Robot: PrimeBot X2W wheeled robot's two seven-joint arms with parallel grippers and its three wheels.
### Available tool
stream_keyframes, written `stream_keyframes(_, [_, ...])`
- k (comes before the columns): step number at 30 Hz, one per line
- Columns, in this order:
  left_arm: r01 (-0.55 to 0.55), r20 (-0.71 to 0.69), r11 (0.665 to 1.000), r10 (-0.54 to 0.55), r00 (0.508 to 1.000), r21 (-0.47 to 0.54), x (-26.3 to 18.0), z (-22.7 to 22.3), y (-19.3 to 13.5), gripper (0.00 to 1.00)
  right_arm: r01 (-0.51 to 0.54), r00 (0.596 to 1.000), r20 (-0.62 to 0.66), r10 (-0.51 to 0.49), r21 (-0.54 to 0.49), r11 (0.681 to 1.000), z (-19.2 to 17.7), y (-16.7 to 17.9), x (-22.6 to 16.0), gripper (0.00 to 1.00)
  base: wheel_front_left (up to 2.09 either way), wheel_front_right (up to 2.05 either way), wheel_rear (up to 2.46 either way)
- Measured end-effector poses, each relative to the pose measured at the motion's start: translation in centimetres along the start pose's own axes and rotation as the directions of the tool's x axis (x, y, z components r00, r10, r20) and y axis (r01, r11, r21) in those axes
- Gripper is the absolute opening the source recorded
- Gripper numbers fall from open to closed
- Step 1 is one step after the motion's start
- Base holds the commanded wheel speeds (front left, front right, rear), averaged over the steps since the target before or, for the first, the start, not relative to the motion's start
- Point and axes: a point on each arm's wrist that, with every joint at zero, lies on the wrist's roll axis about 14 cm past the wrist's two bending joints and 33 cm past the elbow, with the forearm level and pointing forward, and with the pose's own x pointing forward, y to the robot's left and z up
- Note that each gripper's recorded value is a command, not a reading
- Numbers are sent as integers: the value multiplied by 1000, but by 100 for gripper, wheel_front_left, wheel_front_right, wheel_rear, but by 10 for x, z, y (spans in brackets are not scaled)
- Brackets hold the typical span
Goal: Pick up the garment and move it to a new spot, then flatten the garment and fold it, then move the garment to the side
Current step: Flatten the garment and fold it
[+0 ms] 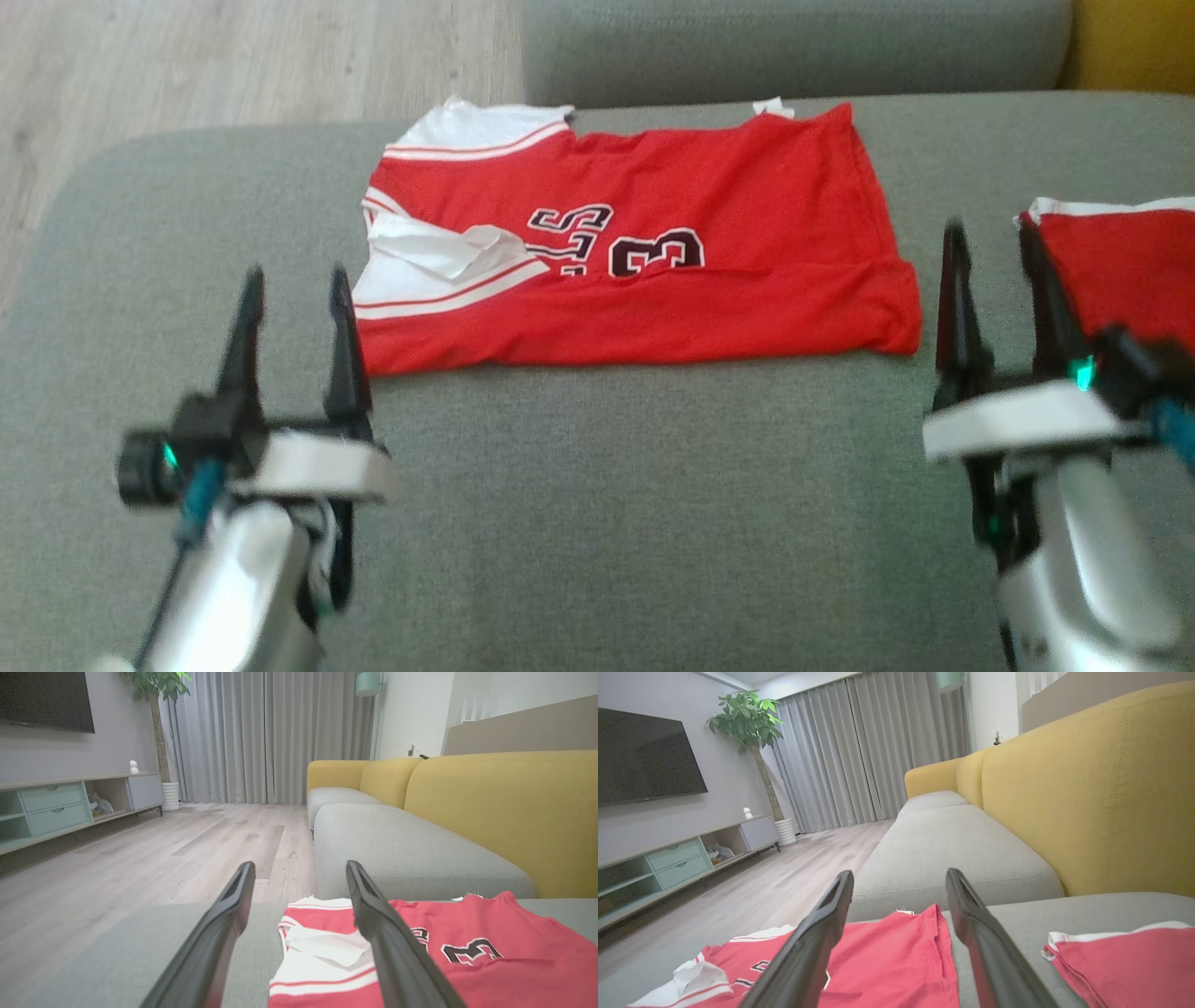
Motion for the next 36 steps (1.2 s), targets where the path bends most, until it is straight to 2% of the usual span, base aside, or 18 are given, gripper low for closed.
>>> stream_keyframes(3, [-24,-35,999,23,999,-31,-19,-13,-2,100,9,999,-32,-10,-15,1000,-11,-1,-24,100,0,0,0])
stream_keyframes(8, [-33,-91,998,29,995,-45,-35,-34,-4,100,30,995,-93,-28,18,999,-31,-2,-49,100,0,0,0])
stream_keyframes(13, [-34,-106,999,30,994,-31,-29,-41,1,100,11,997,-79,-10,15,1000,-29,3,-43,100,0,0,0])
stream_keyframes(24, [-38,-278,997,53,959,60,1,-96,12,100,-3,994,-110,4,14,1000,-44,3,-29,100,0,0,0])
stream_keyframes(36, [0,-504,993,58,862,115,11,-153,22,100,7,990,-138,-4,18,1000,-58,-2,-23,100,0,0,0])
